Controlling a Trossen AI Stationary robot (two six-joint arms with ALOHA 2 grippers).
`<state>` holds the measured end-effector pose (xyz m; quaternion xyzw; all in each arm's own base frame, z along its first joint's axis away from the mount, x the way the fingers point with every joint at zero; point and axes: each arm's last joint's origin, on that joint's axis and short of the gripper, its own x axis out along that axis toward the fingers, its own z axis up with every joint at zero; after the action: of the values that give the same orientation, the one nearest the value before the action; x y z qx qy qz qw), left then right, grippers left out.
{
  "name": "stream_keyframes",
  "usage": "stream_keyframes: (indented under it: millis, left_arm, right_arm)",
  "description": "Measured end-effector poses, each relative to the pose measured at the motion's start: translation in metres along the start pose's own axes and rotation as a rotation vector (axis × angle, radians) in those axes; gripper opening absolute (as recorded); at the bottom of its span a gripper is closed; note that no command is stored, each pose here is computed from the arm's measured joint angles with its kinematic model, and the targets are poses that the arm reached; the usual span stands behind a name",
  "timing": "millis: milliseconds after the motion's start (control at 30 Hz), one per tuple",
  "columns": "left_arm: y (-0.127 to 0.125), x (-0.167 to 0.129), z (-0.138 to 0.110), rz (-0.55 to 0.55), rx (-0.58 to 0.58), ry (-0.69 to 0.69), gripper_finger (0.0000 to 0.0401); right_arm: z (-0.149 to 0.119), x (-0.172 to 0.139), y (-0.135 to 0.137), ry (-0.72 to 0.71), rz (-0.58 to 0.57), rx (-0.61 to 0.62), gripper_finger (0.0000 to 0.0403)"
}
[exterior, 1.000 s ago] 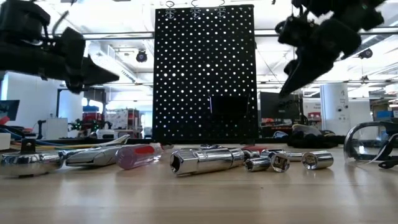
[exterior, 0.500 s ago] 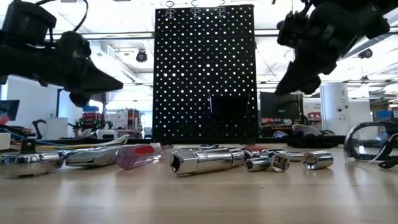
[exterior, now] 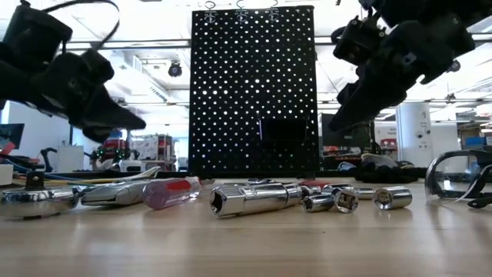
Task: Hang tools onto peg board
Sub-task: Hang the ratchet wrench on the peg board
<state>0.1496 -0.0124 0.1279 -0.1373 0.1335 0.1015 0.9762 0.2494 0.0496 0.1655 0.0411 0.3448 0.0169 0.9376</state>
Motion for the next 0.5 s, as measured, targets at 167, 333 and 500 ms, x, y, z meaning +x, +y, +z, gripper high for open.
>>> stream_keyframes:
  millis: [167,333,500]
  left_arm:
    - [-0.005,0.009,0.002,0.006,-0.124,0.041,0.0071]
    - [-0.019,0.025,0.019,-0.028,-0.145,0.152,0.0098]
    - [-0.034,0.036,0.045,0.042,0.002,0.505,0.01]
  right_arm:
    - [0.006,0.004,0.0,-0.007,-0.058,-0.077,0.0115]
    - [0.006,0.003,-0.001,-0.007,-0.064,-0.11,0.01]
    - [0.006,0.002,-0.001,-0.012,-0.075,-0.138,0.0089]
